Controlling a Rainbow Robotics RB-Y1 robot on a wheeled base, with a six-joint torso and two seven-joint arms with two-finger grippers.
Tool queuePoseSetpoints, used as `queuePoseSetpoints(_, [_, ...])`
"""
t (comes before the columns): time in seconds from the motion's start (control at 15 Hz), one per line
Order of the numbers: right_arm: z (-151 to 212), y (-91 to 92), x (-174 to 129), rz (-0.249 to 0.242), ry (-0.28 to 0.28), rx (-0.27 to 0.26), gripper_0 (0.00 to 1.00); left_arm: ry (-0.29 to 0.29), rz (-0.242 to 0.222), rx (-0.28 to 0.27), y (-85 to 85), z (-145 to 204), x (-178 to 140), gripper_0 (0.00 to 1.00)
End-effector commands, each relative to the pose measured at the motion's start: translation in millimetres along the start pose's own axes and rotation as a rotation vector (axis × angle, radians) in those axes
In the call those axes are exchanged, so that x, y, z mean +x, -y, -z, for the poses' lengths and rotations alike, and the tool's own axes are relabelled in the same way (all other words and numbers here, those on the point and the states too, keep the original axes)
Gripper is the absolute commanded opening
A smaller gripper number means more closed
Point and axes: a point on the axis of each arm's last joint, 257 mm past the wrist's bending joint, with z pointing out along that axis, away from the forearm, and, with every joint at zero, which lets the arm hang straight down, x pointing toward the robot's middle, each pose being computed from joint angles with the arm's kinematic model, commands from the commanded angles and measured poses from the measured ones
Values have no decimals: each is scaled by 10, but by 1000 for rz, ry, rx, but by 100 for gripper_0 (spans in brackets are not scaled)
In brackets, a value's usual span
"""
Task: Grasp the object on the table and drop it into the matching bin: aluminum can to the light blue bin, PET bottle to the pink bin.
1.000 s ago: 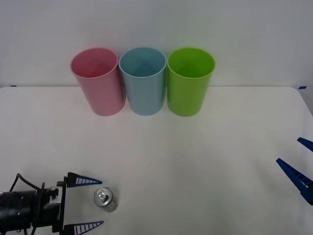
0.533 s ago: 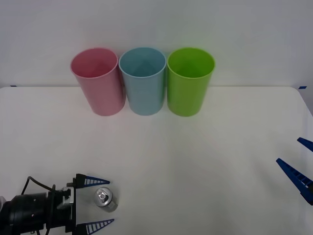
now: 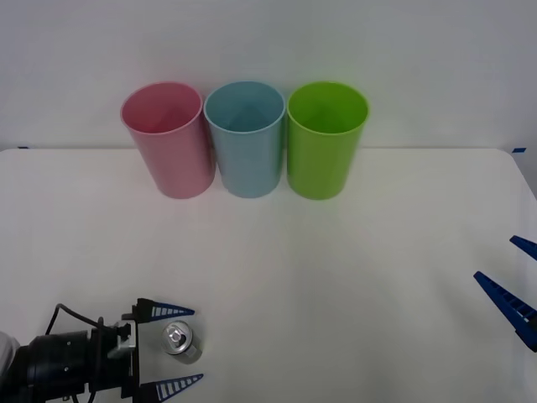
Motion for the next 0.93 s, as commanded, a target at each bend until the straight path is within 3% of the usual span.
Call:
queuePoseSetpoints(0.07, [0,0,0,0,0,0,100,4,0,-4,-4,4,-8,75])
queuePoseSetpoints(0.13, [0,0,0,0,0,0,100,8,-1,-3,-3,0,-16,37])
queuePoseSetpoints(0.2, [0,0,0,0,0,0,100,12,-1,-7,-12,4,-26,8])
queuePoseSetpoints(0.27, [0,0,0,0,0,0,100,16,-7,-7,-15,6,-38,0])
queuePoseSetpoints(0.93, [0,0,0,0,0,0,100,50,11,-30,-8,162,-89,0])
